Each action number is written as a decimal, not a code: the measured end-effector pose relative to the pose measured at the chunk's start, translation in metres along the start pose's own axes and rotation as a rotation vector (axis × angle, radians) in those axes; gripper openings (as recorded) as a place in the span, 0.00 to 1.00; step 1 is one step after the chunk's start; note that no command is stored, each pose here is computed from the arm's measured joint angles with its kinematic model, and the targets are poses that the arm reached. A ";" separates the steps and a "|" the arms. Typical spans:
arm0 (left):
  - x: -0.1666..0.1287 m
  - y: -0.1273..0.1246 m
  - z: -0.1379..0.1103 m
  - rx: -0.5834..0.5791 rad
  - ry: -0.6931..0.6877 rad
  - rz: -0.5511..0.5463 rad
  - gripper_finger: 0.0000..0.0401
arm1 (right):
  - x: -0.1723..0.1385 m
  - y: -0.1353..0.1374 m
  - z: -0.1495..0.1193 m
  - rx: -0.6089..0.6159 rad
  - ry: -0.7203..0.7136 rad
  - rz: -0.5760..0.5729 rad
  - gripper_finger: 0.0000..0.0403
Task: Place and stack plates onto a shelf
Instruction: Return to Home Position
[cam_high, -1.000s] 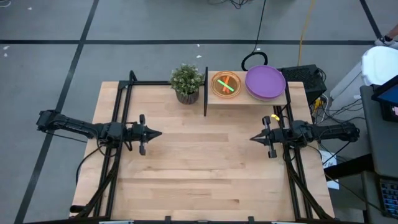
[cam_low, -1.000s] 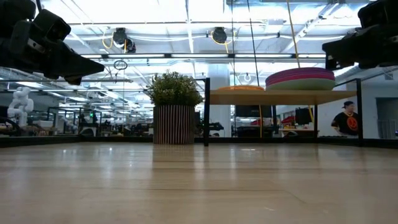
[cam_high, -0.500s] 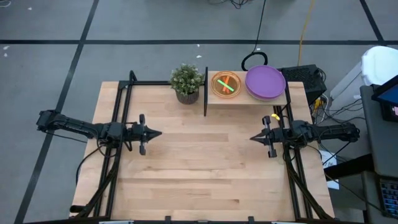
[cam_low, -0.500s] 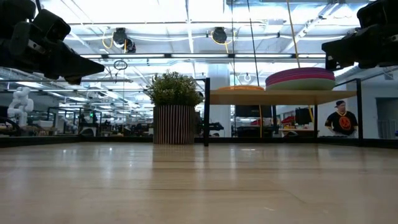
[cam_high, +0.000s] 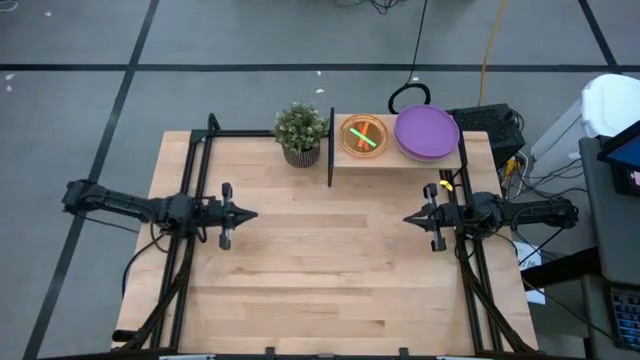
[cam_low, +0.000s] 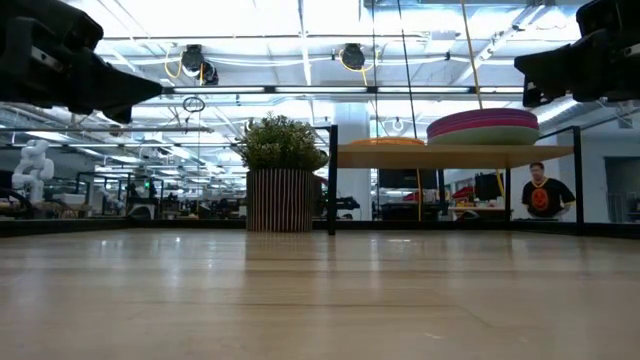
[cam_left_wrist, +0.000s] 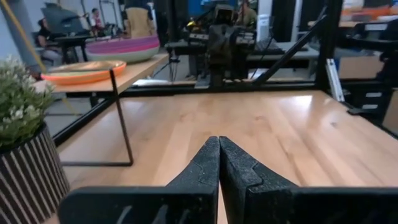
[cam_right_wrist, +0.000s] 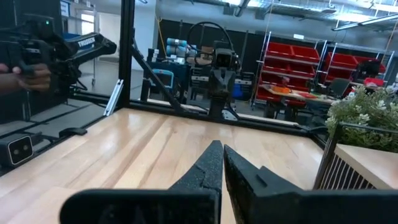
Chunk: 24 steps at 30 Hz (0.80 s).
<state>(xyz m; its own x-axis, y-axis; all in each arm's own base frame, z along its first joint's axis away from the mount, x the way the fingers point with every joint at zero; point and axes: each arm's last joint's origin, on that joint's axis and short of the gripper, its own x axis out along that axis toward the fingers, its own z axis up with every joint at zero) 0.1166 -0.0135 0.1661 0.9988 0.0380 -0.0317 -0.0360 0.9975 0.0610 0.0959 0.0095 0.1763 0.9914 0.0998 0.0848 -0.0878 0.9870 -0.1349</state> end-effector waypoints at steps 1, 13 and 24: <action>-0.001 0.000 0.000 0.007 -0.002 -0.005 0.01 | 0.000 0.000 0.000 0.000 0.000 0.000 0.00; -0.012 0.001 0.006 0.006 -0.078 -0.062 0.01 | 0.000 0.000 0.000 0.000 -0.005 -0.001 0.00; -0.021 0.003 0.004 -0.010 -0.084 -0.062 0.01 | 0.000 0.000 0.001 0.000 -0.008 -0.001 0.00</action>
<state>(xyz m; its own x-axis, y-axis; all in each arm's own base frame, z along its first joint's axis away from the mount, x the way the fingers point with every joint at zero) 0.0961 -0.0120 0.1713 0.9984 -0.0288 0.0485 0.0263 0.9983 0.0515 0.0959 0.0095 0.1771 0.9907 0.0997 0.0924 -0.0868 0.9871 -0.1344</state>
